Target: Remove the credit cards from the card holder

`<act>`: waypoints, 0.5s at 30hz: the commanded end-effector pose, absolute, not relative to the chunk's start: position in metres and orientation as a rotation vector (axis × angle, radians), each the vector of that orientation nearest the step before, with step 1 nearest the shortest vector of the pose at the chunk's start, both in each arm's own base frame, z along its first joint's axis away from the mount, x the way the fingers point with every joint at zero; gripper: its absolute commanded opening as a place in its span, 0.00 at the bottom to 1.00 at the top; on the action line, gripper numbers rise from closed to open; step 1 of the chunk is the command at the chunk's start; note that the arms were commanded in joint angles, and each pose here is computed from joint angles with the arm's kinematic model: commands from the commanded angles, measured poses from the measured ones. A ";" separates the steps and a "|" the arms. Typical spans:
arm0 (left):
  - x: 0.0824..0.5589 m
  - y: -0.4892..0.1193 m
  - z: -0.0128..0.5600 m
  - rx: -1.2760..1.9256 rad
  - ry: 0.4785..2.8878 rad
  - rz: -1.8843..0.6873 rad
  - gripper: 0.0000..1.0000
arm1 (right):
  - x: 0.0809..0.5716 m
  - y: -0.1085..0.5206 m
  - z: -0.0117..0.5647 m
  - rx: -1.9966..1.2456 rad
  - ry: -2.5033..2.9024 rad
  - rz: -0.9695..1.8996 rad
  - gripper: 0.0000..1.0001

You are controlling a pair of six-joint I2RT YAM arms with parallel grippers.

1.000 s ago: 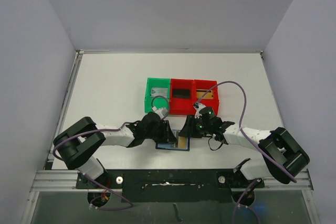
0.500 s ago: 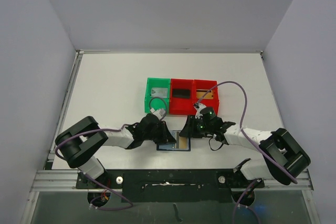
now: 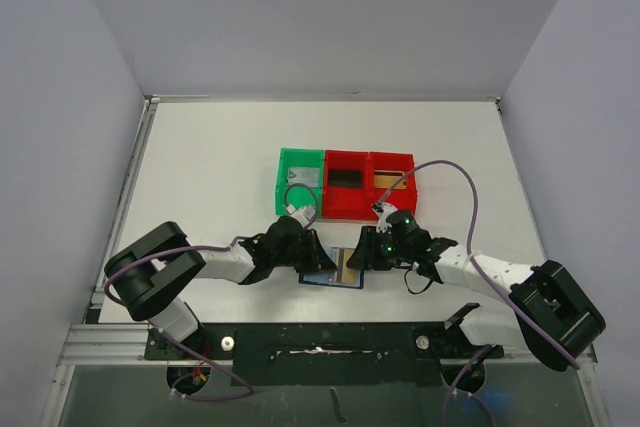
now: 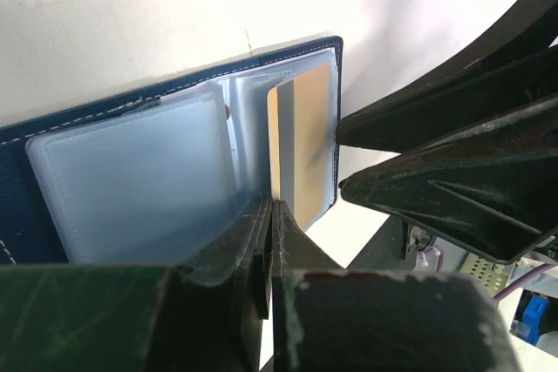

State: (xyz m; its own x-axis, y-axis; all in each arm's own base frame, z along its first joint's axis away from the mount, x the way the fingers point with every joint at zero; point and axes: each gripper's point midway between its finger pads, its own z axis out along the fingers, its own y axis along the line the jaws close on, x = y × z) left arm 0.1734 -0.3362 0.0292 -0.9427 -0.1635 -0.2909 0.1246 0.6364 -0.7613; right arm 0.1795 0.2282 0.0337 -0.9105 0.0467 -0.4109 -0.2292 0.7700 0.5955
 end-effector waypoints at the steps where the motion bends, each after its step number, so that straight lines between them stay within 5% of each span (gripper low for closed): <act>1: 0.184 -0.348 0.052 -0.013 2.431 -1.279 0.00 | 0.178 0.235 0.036 -0.192 2.534 0.973 0.39; 6: 0.184 -0.346 0.052 -0.017 2.434 -1.261 0.00 | 0.178 0.224 0.017 -0.150 2.626 0.860 0.38; 10: 0.184 -0.348 0.051 -0.020 2.438 -1.272 0.13 | 0.176 0.222 0.009 -0.148 2.653 0.841 0.38; 15: 0.184 -0.354 0.054 -0.039 2.423 -1.325 0.14 | 0.174 0.223 0.005 -0.163 2.670 0.852 0.34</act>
